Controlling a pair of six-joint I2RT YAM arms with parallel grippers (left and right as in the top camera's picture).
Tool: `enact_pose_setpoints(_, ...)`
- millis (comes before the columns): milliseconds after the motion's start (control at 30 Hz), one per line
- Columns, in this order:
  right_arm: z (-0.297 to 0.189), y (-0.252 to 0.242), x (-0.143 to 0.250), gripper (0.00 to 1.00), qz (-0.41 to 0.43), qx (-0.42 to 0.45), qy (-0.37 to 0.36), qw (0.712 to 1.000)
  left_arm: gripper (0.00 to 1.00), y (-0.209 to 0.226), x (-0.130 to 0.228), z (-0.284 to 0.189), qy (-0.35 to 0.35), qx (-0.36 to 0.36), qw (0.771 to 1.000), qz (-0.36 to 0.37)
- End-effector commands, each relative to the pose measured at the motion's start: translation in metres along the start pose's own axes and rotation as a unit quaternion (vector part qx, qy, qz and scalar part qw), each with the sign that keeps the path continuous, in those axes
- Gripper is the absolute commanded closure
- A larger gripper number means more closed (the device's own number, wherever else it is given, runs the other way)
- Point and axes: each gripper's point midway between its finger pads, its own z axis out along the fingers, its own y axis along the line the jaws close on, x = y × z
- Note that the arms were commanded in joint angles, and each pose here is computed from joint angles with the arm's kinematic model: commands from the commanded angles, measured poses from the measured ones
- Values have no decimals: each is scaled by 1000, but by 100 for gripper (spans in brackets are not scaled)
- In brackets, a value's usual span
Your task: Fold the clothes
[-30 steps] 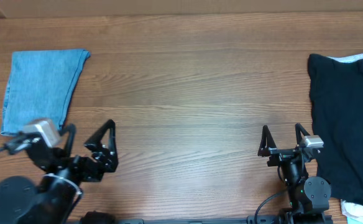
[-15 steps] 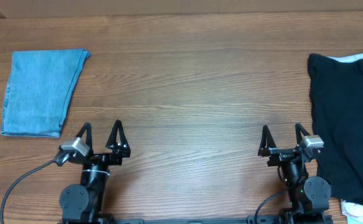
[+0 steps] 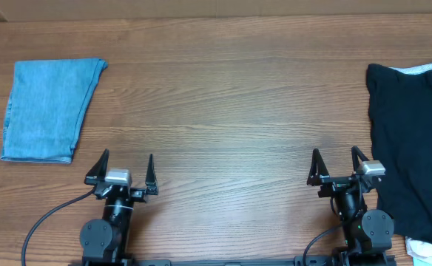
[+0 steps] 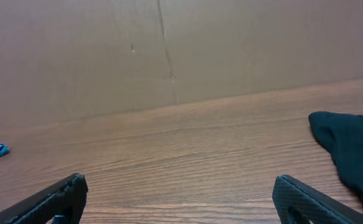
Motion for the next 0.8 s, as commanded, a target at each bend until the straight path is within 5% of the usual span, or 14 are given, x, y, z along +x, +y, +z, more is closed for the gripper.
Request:
enact_pose_setpoints(0, 0, -2, 1, 0, -3, 4, -4, 1000, 0, 4, 25, -1, 44, -8, 999, 21)
enact_pose_setpoints(267, 0, -2, 1, 0, -3, 4, -4, 1000, 0, 22, 25, -2, 42, -55, 997, -43)
enact_pose_setpoints(767, 0, -2, 1, 0, -3, 4, -4, 1000, 0, 21, 25, -2, 43, -52, 997, -43)
